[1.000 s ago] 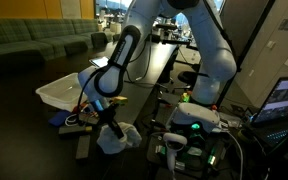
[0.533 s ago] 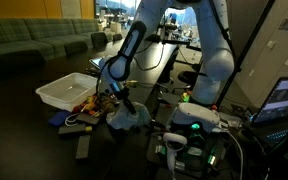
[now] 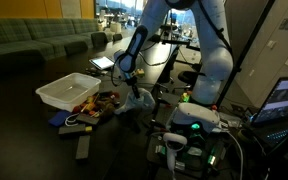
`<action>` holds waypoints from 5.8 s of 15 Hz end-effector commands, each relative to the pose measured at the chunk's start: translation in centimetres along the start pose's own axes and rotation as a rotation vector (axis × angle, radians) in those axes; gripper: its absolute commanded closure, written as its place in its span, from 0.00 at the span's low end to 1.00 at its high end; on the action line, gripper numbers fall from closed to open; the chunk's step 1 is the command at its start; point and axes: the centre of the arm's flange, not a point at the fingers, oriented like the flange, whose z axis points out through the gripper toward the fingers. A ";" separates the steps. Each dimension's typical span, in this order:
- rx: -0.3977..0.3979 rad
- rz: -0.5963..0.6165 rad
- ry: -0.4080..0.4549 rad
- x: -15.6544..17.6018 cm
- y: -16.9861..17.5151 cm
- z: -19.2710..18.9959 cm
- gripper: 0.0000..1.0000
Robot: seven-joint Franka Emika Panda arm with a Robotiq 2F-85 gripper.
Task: Pick up the towel, push the objects on the table to the left then place the towel inside the storage bin
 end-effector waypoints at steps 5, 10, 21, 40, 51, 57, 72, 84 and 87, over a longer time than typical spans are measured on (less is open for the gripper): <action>-0.098 0.404 0.148 3.3 12.5 0.1 0.90; -0.076 0.631 0.189 6.6 14.3 1.1 0.90; 0.140 0.745 0.175 14.8 4.6 0.6 0.90; 0.206 0.461 0.262 26.0 -24.5 -1.0 0.89; 0.129 0.241 0.224 18.5 -23.5 -0.9 0.90; 0.066 0.326 0.147 12.1 -13.0 2.3 0.90; -0.173 0.789 0.246 8.7 18.1 -2.2 0.90; -0.160 0.681 0.356 18.6 12.2 -3.7 0.91; -0.136 0.715 0.359 20.4 9.5 -4.0 0.91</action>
